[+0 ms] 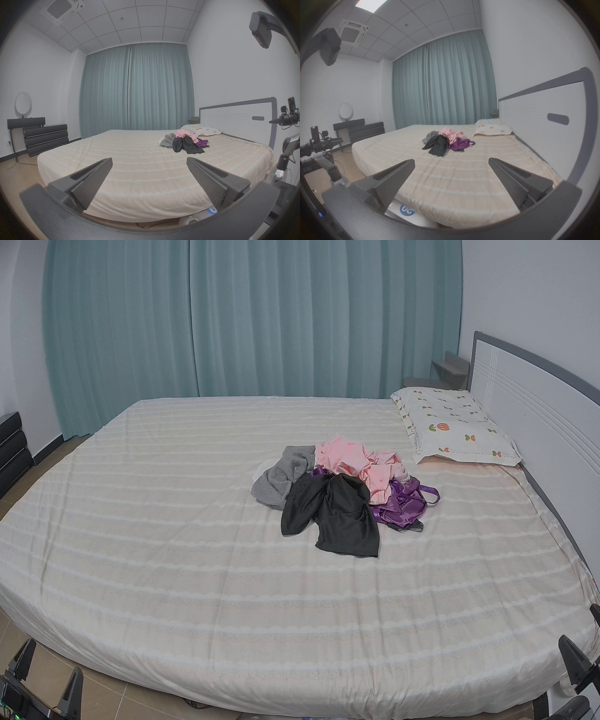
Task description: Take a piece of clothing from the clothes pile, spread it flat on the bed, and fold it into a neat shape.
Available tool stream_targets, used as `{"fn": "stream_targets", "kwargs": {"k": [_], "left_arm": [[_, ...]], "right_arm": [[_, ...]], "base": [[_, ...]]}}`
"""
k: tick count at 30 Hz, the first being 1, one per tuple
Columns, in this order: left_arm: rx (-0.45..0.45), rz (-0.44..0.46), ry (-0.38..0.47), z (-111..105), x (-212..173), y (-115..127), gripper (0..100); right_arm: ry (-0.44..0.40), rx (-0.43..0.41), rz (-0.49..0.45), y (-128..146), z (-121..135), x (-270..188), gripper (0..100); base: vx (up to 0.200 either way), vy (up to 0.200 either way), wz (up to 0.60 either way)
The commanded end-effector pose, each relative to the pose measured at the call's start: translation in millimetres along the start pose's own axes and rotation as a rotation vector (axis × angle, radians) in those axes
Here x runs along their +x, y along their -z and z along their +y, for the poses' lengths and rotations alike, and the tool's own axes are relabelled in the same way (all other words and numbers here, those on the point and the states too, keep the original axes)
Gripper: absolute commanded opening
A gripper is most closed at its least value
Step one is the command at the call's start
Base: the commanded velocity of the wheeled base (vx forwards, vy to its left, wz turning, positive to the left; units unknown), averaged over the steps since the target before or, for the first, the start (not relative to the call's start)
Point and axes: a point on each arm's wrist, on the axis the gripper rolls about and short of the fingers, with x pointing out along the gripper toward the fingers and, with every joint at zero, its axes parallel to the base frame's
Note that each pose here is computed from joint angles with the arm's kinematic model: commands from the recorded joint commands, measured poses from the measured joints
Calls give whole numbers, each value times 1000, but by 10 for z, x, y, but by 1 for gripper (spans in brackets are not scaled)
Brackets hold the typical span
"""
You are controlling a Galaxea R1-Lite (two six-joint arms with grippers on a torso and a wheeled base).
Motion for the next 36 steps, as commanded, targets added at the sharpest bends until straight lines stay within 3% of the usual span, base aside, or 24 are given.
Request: {"fn": "stream_targets", "kwargs": {"k": [1,2,4,9,16,17,26,36], "left_arm": [[0,8,0,0,6,50,100],[0,8,0,0,6,50,100],[0,8,0,0,6,50,100],[0,8,1,0,6,50,100],[0,8,0,0,6,50,100],[0,8,0,0,6,50,100],[0,8,0,0,6,50,100],[0,8,1,0,6,50,100]], "right_arm": [[-163,79,280,-255,-26,664,100],[-163,79,280,-255,-26,664,100],[-221,131,350,-322,26,1060,100],[-256,225,439,-357,167,1789,100],[-230,321,461,-230,458,2751,100],[-207,356,465,-140,572,3053,100],[-174,428,485,288,1043,4056,100],[-111,464,550,795,1180,4679,100]], "base": [[0,0,0],[0,0,0],[0,0,0],[0,0,0],[0,0,0],[0,0,0],[0,0,0],[0,0,0]]}}
